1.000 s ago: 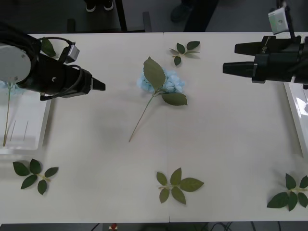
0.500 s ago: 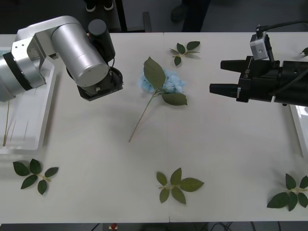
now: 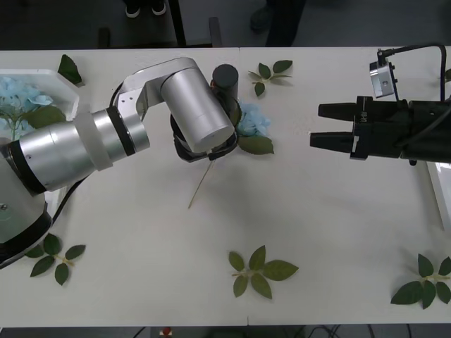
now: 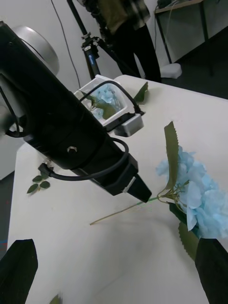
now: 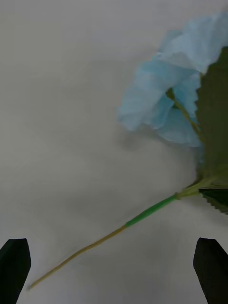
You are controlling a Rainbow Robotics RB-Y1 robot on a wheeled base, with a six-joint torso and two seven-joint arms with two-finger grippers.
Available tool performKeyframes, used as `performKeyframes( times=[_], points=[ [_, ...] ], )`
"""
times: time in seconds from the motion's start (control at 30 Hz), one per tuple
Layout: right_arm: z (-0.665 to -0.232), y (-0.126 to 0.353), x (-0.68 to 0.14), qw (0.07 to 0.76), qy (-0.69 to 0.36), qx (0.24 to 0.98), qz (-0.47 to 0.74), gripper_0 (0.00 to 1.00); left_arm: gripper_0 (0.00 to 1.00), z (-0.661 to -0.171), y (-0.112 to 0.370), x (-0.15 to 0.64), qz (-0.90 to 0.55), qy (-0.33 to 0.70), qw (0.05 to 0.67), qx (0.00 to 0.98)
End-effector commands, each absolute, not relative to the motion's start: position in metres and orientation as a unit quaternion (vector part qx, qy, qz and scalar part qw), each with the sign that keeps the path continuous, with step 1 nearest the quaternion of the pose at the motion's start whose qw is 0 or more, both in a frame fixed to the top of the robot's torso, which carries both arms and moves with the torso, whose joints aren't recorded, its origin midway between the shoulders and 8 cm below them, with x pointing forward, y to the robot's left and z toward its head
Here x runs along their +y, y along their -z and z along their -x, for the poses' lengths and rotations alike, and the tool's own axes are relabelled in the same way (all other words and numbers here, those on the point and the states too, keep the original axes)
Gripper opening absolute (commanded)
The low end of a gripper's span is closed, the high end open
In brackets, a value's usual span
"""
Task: Place the red flowers into the right box and the blue flowers into the left box. If a person shows an open palm, hand one flower to the person first, then continue sorting.
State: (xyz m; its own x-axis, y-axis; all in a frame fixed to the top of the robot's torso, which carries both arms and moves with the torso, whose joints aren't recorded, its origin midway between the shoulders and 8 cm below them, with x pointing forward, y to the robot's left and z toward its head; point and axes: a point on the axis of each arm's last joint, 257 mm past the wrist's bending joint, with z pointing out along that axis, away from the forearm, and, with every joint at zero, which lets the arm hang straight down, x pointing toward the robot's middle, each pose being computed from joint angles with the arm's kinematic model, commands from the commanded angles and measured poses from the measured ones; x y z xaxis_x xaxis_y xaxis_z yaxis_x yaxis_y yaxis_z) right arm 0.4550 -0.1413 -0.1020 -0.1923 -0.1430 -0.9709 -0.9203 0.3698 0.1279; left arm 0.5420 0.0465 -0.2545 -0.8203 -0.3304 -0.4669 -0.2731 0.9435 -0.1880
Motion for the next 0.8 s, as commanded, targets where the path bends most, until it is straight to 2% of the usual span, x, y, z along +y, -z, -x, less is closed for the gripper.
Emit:
performKeyframes(
  times=[0.03, 0.3, 0.8],
  points=[
    [-0.465, 0.083, -0.148, 0.523, -0.381, 0.642, 0.412, 0.97, 1.0, -0.552, 0.246, 0.015, 0.14, 0.077, 0.273, 0.948],
    [-0.47, 0.067, -0.158, 0.54, -0.368, 0.635, 0.412, 0.97, 1.0, -0.555, 0.264, -0.001, 0.114, 0.068, 0.291, 0.948],
    [-0.472, 0.067, -0.162, 0.54, -0.361, 0.638, 0.414, 0.97, 1.0, -0.57, 0.308, 0.022, 0.079, 0.04, 0.321, 0.943]
  ],
)
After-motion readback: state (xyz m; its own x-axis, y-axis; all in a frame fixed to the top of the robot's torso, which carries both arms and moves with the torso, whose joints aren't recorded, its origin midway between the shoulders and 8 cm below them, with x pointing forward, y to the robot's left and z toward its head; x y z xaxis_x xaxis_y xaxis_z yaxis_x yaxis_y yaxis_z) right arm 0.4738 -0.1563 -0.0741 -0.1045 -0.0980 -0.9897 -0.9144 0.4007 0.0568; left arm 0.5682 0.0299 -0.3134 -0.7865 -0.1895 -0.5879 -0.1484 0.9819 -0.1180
